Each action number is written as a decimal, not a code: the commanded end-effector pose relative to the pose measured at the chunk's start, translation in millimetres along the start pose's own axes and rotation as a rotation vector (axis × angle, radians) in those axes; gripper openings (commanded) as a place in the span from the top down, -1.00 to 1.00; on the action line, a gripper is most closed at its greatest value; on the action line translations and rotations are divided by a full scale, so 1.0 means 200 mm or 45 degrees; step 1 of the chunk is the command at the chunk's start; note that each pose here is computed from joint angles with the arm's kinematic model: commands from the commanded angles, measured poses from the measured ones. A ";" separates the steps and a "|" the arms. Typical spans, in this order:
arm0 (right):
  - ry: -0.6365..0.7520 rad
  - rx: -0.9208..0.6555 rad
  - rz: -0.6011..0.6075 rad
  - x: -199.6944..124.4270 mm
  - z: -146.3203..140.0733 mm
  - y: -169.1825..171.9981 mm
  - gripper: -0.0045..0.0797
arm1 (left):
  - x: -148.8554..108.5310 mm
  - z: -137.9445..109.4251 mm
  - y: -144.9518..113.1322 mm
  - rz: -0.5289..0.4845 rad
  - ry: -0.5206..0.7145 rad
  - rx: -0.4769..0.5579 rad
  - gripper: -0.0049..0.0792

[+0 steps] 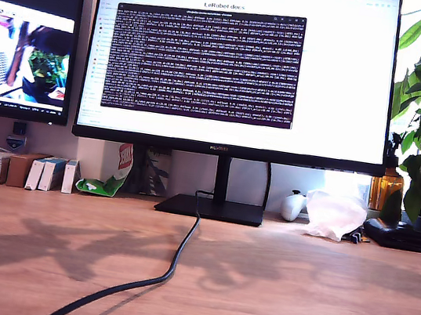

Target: Pick the metallic laser pointer with your right arm, pass it to your left arm, then place it down to the left side of the table

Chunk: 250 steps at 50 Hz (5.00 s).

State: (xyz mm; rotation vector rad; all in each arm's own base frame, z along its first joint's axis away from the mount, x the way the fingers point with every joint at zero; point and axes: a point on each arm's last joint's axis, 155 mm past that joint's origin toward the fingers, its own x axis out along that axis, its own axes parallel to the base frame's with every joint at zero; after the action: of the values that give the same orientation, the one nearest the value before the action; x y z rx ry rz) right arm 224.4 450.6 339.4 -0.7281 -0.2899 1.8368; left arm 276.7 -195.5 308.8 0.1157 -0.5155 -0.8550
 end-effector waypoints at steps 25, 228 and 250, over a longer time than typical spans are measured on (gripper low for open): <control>-0.006 0.018 0.021 0.01 0.01 0.02 0.92 | 0.01 -0.03 0.00 -0.009 0.030 -0.019 0.94; 0.856 1.247 -2.107 -1.93 -1.04 0.86 0.92 | -0.33 -0.97 0.31 0.170 1.346 -0.962 0.94; 0.831 1.247 -2.081 -1.91 -1.03 0.85 0.92 | -0.48 -1.20 0.21 0.164 1.826 -1.457 0.94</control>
State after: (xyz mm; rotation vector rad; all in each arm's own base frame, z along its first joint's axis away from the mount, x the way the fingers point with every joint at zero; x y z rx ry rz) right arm 304.9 7.3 222.4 -0.1367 0.3811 0.0133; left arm 371.7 -122.7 82.2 -0.3242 1.2514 -0.6428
